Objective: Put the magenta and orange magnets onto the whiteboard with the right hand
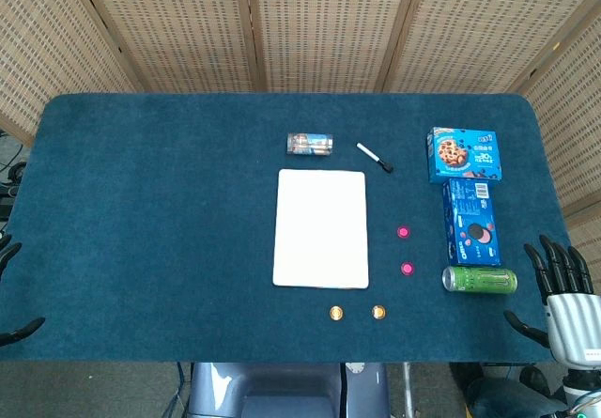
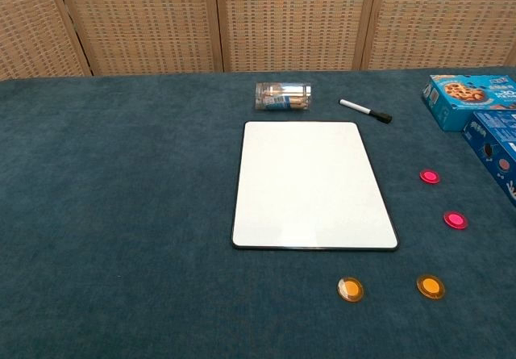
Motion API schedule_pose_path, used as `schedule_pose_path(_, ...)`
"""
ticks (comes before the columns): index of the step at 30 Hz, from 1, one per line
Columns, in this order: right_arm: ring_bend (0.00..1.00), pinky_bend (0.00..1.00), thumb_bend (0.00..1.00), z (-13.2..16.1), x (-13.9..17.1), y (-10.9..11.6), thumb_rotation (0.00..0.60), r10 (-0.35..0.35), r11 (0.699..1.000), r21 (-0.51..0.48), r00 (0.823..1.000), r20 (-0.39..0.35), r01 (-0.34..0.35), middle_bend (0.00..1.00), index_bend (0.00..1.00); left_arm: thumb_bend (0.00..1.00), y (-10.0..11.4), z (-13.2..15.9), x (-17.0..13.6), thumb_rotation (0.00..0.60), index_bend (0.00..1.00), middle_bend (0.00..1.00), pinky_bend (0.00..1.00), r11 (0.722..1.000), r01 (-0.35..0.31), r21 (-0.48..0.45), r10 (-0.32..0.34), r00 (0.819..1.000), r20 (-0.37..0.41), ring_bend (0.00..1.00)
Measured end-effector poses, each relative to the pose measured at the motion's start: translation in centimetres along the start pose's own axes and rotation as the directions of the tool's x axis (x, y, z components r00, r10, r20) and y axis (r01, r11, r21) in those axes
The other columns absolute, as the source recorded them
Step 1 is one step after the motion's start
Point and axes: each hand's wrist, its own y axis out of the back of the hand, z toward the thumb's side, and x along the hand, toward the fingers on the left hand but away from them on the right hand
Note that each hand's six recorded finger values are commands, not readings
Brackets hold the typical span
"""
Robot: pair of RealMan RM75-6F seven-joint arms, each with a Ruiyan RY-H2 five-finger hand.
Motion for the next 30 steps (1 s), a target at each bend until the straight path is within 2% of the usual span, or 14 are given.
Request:
schedule_pose_path(14,0.0,0.0,0.0,-0.2,-0.5,-0.4,0.6,0.008,1.0,0.023,1.0,0.019,-0.008,0.0,0.0,0.0,0.0,0.2,-0.1,0.6,0.0,0.0,0.0,1.0,-0.005,0.006,0.005,1.0,0.007,0.0)
schedule_pose_path(16,0.0,0.0,0.0,-0.2,-1.3,-0.5,0.6,0.008,0.999,0.033,1.0,0.022,-0.009,0.03,0.0,0.0,-0.1,0.2,0.0,0.6,0.0,0.0,0.0,1.0,-0.004,0.01,0.004,1.0,0.007,0.0)
schedule_pose_path(17,0.04,0.02,0.0,-0.1,-1.8,-0.5,0.6,0.007,0.999,0.04,1.0,0.016,-0.008,0.1,0.0,0.0,-0.2,0.1,0.0,0.6,0.0,0.0,0.0,1.0,-0.001,0.013,0.001,1.0,0.004,0.0)
schedule_pose_path(19,0.2,0.17,0.0,0.4,-3.0,-0.5,0.6,0.008,0.998,0.065,1.0,-0.004,-0.008,0.29,0.0,0.0,-0.4,0.1,0.1,0.6,0.0,0.0,0.0,1.0,0.003,0.016,-0.003,1.0,-0.002,0.0)
schedule_pose_path(21,0.46,0.52,0.0,1.1,-4.5,-0.5,0.6,0.008,0.996,0.089,0.999,-0.036,-0.005,0.52,0.0,0.0,-0.5,0.1,0.3,0.6,0.0,0.0,0.0,1.0,0.005,0.019,-0.005,1.0,-0.009,0.0)
schedule_pose_path(22,0.57,0.68,0.0,1.6,-5.3,-0.4,0.6,0.01,0.995,0.097,0.998,-0.055,-0.004,0.6,0.0,0.0,-0.5,0.1,0.4,0.6,0.0,0.0,0.0,1.0,0.005,0.02,-0.005,1.0,-0.011,0.0)
schedule_pose_path(24,0.67,0.85,0.0,2.7,-6.8,-0.6,0.6,0.029,0.994,0.106,0.995,-0.098,-0.019,0.7,0.0,0.0,-0.7,0.1,0.6,0.6,0.0,0.0,0.0,1.0,0.007,0.023,-0.007,1.0,-0.017,0.0)
schedule_pose_path(27,0.81,0.99,0.0,4.5,-9.2,-1.2,0.6,0.081,0.99,0.128,0.985,-0.155,-0.061,0.81,0.0,0.0,-0.9,0.2,0.8,0.6,0.0,0.0,0.0,0.999,0.015,0.029,-0.014,1.0,-0.022,0.0)
schedule_pose_path(30,0.93,1.0,0.01,6.6,-12.1,-2.3,0.6,0.139,0.981,0.162,0.969,-0.204,-0.107,0.91,0.02,0.0,-1.2,0.1,1.1,0.6,0.0,0.0,0.0,0.999,0.026,0.037,-0.025,0.999,-0.031,0.0)
